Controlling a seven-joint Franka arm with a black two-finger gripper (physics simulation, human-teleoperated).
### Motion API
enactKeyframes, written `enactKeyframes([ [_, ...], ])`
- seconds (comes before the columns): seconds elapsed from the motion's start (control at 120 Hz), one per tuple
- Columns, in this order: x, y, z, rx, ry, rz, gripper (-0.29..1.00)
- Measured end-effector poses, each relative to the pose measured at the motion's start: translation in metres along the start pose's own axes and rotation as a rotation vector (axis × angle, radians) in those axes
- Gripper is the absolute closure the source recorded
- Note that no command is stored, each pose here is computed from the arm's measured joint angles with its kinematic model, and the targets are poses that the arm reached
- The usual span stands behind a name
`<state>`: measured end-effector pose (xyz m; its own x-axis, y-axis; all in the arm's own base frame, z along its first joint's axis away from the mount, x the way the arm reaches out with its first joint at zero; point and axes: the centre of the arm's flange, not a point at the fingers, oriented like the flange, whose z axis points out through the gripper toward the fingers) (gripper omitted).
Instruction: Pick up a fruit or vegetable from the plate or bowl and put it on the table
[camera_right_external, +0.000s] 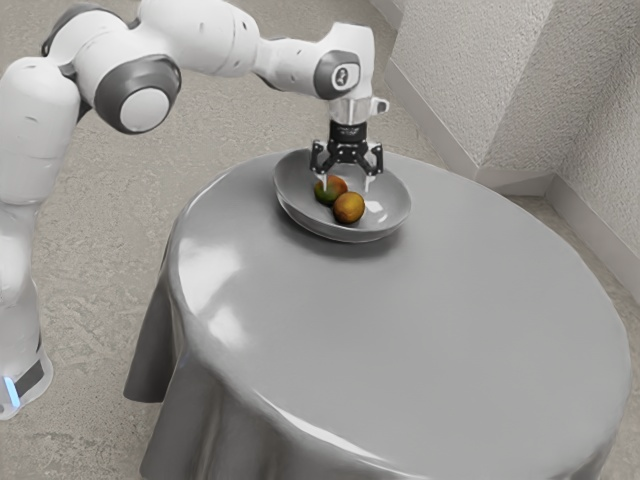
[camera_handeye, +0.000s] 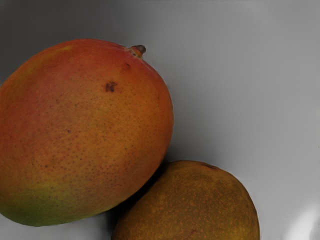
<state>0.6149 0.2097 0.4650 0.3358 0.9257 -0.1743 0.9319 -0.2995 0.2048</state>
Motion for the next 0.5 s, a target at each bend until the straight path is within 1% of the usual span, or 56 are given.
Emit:
enactKeyframes([
  [0.5,0.002,0.027,0.018,-0.01,0.01,0.041,0.05],
])
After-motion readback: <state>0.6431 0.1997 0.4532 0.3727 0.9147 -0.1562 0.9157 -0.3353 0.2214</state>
